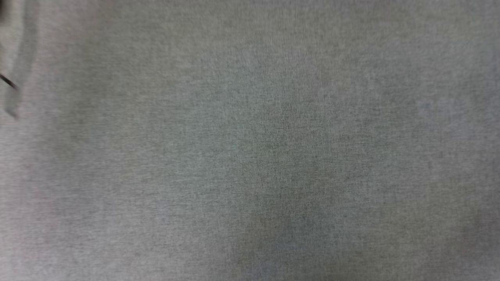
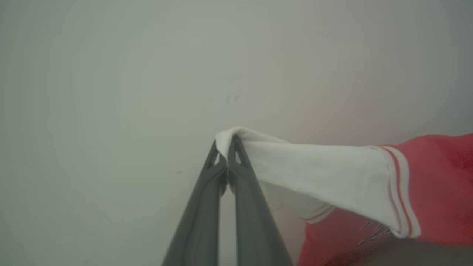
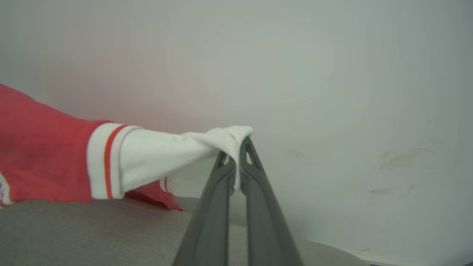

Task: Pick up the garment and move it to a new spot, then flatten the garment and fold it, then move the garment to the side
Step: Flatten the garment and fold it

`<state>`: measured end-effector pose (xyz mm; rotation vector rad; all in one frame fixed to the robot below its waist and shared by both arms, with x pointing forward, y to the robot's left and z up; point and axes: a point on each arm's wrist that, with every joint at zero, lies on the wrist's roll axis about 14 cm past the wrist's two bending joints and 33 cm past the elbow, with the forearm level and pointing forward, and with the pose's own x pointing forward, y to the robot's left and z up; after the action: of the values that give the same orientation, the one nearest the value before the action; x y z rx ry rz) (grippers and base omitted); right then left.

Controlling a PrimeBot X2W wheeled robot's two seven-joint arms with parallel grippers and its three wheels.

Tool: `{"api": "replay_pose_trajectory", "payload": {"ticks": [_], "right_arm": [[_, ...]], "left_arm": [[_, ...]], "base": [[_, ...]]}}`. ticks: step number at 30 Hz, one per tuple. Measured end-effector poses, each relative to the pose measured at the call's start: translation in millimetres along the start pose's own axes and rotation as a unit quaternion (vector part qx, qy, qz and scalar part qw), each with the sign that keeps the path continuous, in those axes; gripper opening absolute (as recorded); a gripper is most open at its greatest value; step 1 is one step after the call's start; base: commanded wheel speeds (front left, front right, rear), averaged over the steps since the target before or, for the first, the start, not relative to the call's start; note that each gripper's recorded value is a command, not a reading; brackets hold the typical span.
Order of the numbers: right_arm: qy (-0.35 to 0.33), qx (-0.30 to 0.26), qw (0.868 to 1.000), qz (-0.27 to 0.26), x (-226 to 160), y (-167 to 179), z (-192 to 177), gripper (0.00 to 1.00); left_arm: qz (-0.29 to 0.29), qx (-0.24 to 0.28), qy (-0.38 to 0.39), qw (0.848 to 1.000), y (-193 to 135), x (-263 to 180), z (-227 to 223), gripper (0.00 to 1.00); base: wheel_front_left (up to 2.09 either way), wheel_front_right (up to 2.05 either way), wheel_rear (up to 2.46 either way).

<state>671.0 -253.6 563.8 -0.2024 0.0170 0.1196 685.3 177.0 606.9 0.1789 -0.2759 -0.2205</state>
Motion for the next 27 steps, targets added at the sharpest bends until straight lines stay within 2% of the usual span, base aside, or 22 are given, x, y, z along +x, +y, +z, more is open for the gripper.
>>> {"api": "replay_pose_trajectory", "payload": {"ticks": [4, 8, 12, 20, 27], "right_arm": [[0.059, 0.022, 0.998, 0.016, -29.7, 15.2, -38.2, 0.00], [0.122, 0.047, 0.991, 0.036, -70.5, 32.1, -70.8, 0.00], [0.187, 0.063, 0.980, 0.038, -121.9, 29.8, -97.3, 0.00], [0.260, 0.087, 0.960, 0.061, -212.6, 36.1, -110.7, 0.00], [0.294, 0.119, 0.946, 0.066, -273.8, 36.4, -111.9, 0.00]], "left_arm": [[-0.008, -0.037, 0.063, 0.997, -24.4, -49.2, -42.0, 0.00], [0.006, -0.045, 0.100, 0.994, -25.6, -101.3, -54.4, 0.00], [0.005, -0.056, 0.154, 0.986, -34.9, -164.2, -65.7, 0.00], [0.030, -0.072, 0.244, 0.967, -24.4, -274.3, -66.9, 0.00], [0.024, -0.087, 0.307, 0.947, -27.2, -341.0, -60.9, 0.00]], "base": [[0.00, 0.00, 0.00], [0.00, 0.00, 0.00], [0.00, 0.00, 0.00], [0.00, 0.00, 0.00], [0.00, 0.00, 0.00]]}}
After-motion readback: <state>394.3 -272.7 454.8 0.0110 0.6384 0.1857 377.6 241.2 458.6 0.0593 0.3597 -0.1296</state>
